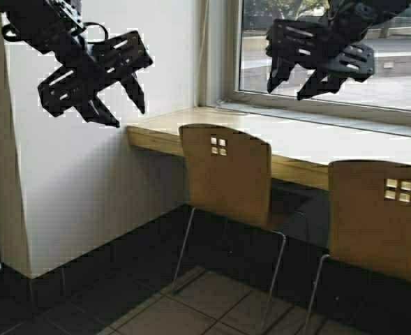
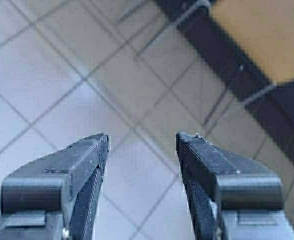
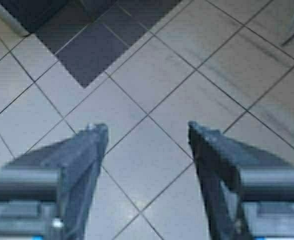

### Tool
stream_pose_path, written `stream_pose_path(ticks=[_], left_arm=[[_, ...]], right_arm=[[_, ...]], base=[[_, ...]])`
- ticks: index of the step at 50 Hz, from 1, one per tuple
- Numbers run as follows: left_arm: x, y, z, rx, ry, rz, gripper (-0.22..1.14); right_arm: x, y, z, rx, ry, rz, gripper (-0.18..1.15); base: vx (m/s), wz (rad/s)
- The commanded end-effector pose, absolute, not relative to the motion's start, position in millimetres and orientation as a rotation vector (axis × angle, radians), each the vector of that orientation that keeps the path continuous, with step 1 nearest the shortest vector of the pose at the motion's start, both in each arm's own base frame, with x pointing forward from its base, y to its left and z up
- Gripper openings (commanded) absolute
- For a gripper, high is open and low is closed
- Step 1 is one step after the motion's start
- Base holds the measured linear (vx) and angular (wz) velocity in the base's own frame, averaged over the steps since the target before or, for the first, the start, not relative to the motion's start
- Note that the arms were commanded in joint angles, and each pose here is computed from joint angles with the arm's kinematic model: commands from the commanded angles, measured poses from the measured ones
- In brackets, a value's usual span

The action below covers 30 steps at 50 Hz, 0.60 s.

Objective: Push the chairs under the table

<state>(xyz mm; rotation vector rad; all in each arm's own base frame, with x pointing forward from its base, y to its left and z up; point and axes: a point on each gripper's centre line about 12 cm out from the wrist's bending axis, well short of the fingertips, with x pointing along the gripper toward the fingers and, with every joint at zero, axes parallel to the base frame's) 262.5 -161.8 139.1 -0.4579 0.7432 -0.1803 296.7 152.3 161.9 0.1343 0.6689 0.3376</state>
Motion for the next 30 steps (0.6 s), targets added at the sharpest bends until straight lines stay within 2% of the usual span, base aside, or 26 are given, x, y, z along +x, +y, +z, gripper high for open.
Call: stream_pose_path(ticks=[1, 17, 30], left_arm=[[258.4, -167.2, 135.3, -0.445, 0.756, -0.195, 0.80], [262.1, -175.4, 141.7, -0.463, 0.737, -0.210, 0.80], [259.9, -177.0, 136.3, -0.454, 0.763, -0.212, 0.80]], right_arm=[[297.0, 153.4, 169.7, 0.135, 0.653, 0.347, 0.87], [308.4, 154.5, 182.2, 0.107, 0.643, 0.359, 0.87], [290.2, 145.4, 167.0, 0.074, 0.710, 0.359, 0.87]], base=[[-0.30, -0.37], [-0.28, -0.39], [-0.20, -0.16]])
